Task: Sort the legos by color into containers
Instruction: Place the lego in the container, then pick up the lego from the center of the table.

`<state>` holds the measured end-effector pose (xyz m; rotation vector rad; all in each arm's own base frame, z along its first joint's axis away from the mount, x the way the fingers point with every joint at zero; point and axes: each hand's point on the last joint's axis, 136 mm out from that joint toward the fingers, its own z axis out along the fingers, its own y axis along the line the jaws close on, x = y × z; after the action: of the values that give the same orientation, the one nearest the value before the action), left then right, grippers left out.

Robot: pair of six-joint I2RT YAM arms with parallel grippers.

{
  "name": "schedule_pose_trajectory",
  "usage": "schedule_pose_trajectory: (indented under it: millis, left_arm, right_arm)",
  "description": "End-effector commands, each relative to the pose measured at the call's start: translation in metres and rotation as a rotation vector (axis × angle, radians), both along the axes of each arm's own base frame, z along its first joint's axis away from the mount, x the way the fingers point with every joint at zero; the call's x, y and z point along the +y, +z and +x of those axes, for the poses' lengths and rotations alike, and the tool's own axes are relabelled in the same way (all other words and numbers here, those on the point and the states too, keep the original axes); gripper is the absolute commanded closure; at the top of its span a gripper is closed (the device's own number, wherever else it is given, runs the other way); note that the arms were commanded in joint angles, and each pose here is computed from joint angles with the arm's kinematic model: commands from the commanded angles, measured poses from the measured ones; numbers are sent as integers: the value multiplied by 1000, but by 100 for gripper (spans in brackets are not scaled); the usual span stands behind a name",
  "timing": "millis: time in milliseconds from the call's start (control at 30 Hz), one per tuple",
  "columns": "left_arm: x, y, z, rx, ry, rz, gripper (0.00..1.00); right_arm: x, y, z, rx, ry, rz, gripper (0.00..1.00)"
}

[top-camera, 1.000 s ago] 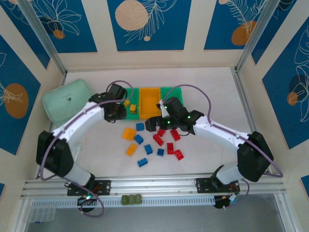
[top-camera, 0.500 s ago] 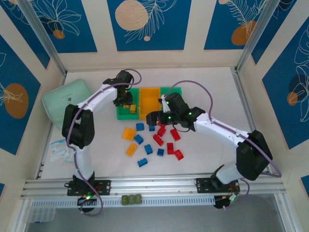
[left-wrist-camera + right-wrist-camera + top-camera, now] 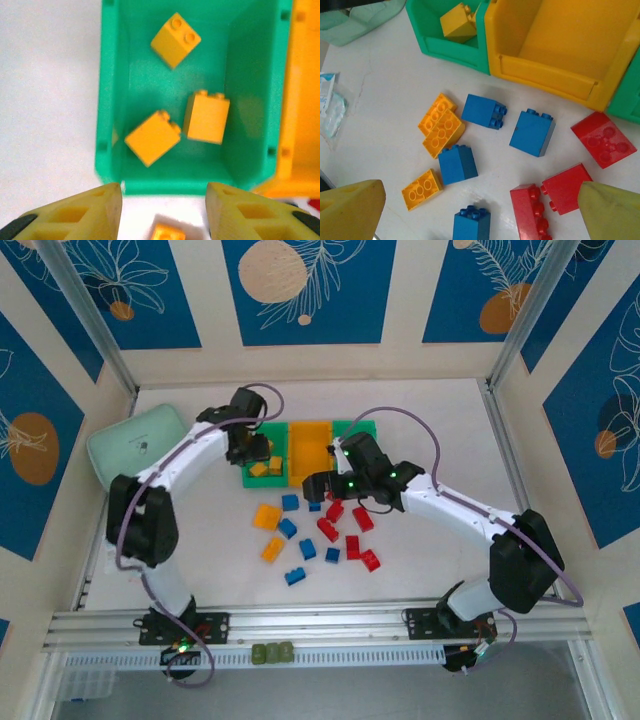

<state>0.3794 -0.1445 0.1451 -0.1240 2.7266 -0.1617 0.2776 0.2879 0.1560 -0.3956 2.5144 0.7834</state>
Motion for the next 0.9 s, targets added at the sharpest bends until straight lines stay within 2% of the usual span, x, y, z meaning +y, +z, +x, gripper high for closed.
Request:
schedule_pose_trajectory:
  millis: [0,233,467,633,867]
  left_arm:
    - [-2,-1,-34,47,-9,-49,52]
    - [-4,-17,-89,118,-52,-27,50]
    - [-8,-49,-129,212,-100,8,47]
    - [-5,-73,-144,274,-114,31,46]
    - [-12,-93,-149,315,-136,32,45]
  right_arm:
    - [7,4,-11,37,45,3,1]
    - [7,-13,-29,80,60,-23,1]
    - [5,-28,-40,117,45,-30,1]
    - [3,-30,-42,111,33,-28,1]
    - [3,-31,-41,112,36,-36,1]
